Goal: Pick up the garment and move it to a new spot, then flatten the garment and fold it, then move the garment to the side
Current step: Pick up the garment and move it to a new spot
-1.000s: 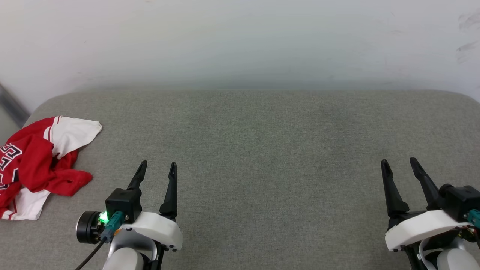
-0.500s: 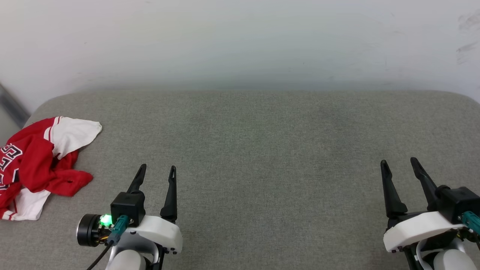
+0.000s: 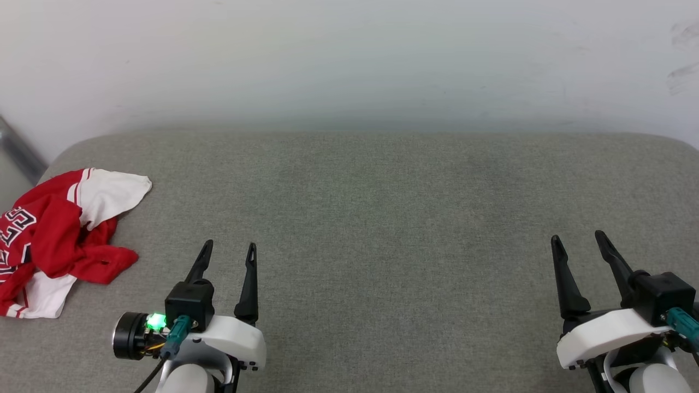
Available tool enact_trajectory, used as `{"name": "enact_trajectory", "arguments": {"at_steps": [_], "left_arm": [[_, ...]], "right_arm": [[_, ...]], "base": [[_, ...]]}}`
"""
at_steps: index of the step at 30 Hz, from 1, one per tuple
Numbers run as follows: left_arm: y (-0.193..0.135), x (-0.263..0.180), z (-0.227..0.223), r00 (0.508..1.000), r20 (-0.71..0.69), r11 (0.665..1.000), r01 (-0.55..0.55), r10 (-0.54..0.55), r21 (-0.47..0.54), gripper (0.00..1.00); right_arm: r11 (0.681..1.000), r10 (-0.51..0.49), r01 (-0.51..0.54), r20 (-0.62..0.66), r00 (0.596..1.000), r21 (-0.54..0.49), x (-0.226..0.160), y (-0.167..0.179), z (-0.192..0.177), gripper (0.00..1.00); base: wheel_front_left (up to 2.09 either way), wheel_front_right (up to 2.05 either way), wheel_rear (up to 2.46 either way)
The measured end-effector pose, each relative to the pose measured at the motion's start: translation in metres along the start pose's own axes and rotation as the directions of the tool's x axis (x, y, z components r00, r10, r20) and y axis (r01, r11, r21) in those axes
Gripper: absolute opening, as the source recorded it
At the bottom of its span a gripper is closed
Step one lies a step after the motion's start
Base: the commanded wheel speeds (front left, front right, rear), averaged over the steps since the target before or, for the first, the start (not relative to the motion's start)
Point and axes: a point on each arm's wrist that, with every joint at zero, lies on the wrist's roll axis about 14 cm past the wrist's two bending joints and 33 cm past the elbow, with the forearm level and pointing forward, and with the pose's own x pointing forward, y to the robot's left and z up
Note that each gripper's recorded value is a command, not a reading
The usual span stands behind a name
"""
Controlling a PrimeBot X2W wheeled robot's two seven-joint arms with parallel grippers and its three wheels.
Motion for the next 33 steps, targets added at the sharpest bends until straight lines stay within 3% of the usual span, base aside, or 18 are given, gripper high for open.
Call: {"name": "enact_trajectory", "arguments": {"at_steps": [8,18,25,33], "left_arm": [[0.012,-0.003,0.001,0.999,0.001,0.999,-0.043,0.043,-0.029,1.00],[0.055,-0.026,0.003,0.984,0.003,0.984,-0.177,0.177,-0.026,1.00],[0.098,-0.057,0.009,0.951,0.012,0.951,-0.310,0.310,-0.009,1.00],[0.144,-0.102,0.014,0.886,0.021,0.886,-0.463,0.463,0.003,1.00]], "right_arm": [[1.000,0.021,-0.021,-0.006,1.000,0.007,0.006,0.007,-0.002,1.00],[0.985,0.171,-0.171,0.001,0.985,0.008,0.028,0.056,-0.001,1.00],[0.946,0.324,-0.324,0.007,0.946,0.013,0.043,0.112,0.001,1.00],[0.871,0.490,-0.490,0.023,0.872,0.028,0.052,0.179,0.003,1.00]], "base": [[0.00,0.00,0.00],[0.00,0.00,0.00],[0.00,0.00,0.00],[0.00,0.00,0.00]]}}
